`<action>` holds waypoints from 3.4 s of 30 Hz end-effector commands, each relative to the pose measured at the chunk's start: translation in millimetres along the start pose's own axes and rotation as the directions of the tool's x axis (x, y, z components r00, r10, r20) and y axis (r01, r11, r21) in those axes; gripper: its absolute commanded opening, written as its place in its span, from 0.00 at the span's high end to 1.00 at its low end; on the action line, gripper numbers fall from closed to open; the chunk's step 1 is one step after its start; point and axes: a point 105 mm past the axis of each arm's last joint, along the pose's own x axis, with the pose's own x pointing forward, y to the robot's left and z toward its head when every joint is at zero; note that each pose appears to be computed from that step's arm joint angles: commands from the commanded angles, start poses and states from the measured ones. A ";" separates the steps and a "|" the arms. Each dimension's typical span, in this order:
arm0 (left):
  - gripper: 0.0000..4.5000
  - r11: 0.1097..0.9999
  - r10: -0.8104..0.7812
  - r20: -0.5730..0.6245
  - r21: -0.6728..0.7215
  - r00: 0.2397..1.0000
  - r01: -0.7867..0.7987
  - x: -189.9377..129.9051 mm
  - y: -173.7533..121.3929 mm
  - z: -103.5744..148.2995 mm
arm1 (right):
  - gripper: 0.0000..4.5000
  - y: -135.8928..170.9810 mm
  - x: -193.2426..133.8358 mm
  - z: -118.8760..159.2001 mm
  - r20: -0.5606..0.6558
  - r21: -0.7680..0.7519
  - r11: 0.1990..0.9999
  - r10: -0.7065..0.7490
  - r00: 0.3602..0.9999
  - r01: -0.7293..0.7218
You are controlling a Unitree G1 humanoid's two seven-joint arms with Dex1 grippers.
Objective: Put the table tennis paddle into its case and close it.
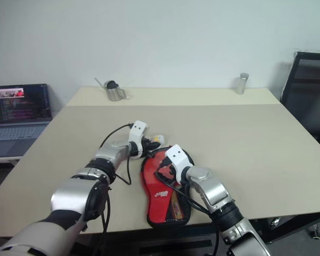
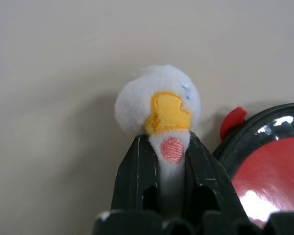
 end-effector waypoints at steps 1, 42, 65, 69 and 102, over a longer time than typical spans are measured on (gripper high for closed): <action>0.96 0.991 -0.011 0.043 0.134 0.999 0.005 -5.9 3.3 24.0 | 0.00 -1.4 1.0 -49.7 -0.169 0.007 1.000 -0.022 0.985 0.024; 0.96 0.701 0.252 0.160 0.649 0.954 -0.294 25.6 -22.8 74.1 | 0.00 18.6 -12.7 -86.5 -0.269 0.058 0.994 -0.076 0.960 0.094; 0.96 0.251 0.048 0.313 0.915 0.949 -0.315 45.4 -112.2 140.9 | 0.00 33.6 -16.2 -91.2 -0.278 0.086 0.991 -0.076 0.957 0.104; 0.96 0.250 -0.040 0.340 0.914 0.939 -0.320 48.3 -142.6 153.7 | 0.00 34.2 -16.2 -91.4 -0.278 0.090 0.990 -0.079 0.957 0.108; 0.01 0.395 -0.173 0.085 0.919 0.981 -0.010 59.3 -149.1 93.2 | 0.00 23.6 -5.2 -81.0 -0.254 0.070 0.992 -0.082 0.964 0.103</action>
